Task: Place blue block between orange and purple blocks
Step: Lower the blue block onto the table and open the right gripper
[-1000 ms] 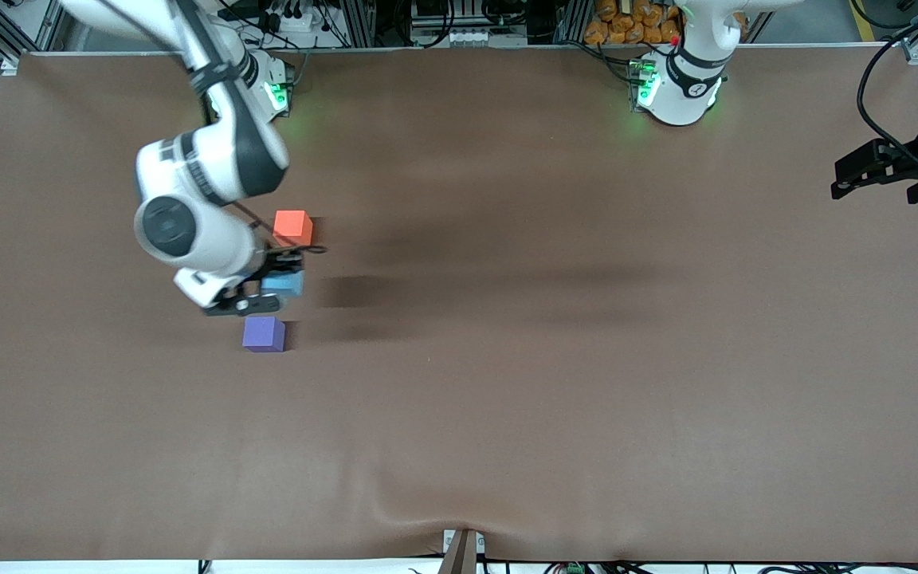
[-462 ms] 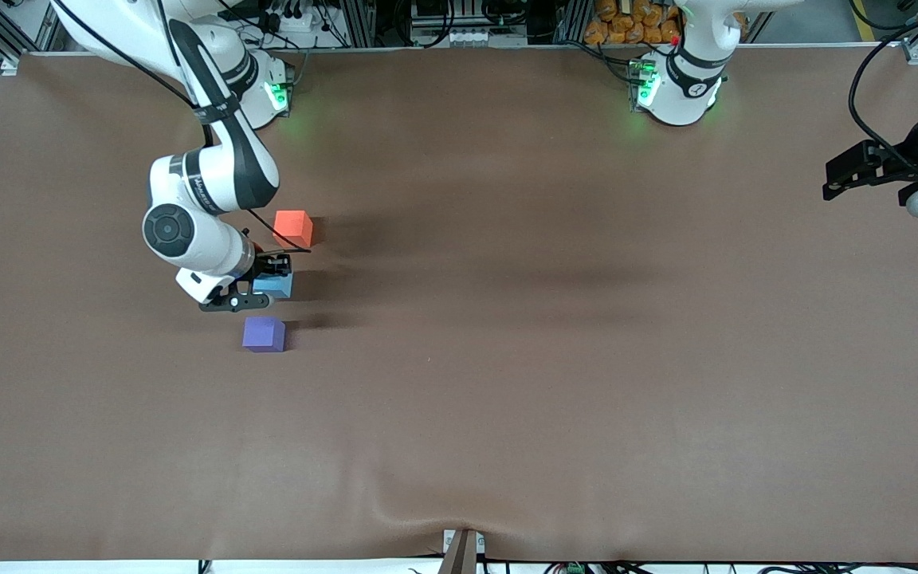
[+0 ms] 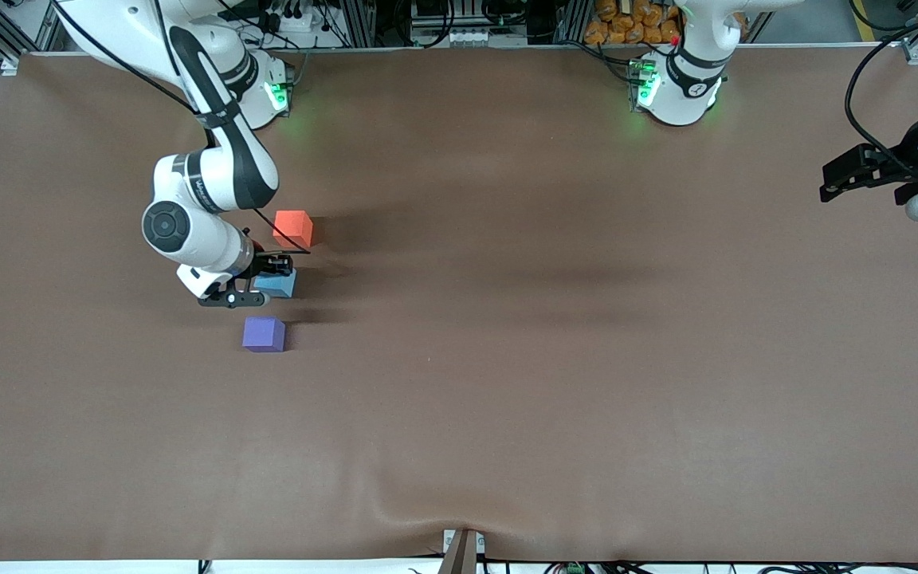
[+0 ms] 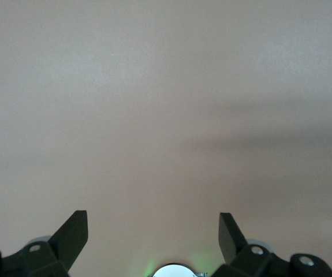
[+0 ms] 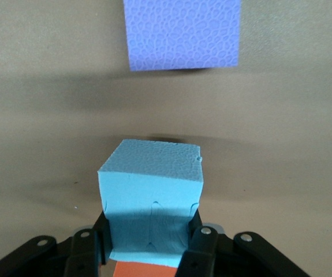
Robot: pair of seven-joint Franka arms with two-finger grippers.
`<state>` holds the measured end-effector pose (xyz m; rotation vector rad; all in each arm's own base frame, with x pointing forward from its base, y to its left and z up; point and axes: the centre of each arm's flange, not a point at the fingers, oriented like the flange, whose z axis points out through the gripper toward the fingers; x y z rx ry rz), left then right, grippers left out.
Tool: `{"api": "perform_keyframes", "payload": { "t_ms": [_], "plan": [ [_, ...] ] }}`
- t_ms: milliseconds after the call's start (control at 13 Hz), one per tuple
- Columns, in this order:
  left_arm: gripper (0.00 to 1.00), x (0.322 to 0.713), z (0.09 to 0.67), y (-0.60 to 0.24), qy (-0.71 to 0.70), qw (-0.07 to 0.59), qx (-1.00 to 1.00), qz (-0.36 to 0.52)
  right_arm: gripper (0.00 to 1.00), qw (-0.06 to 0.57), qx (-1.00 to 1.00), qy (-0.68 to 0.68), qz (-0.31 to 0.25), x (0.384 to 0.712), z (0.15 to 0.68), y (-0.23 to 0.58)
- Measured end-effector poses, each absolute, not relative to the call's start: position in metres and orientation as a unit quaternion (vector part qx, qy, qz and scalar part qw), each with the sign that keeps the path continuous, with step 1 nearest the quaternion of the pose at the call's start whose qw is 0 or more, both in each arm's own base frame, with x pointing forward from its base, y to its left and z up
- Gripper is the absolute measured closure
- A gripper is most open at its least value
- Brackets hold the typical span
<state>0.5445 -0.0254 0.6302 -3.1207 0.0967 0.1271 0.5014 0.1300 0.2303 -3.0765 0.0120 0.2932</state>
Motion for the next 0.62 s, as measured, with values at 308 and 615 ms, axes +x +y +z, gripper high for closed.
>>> {"api": "perform_keyframes", "payload": {
  "t_ms": [308,615],
  "plan": [
    [0.0,0.544,0.63,-0.028,0.034,0.008,-0.999,0.041,0.48,0.023,-0.996,0.006,0.088,0.493,0.215,0.127],
    [0.0,0.544,0.63,-0.027,0.033,0.008,-0.999,0.041,0.48,0.021,-0.995,0.008,0.093,0.489,0.206,0.125]
  ]
}}
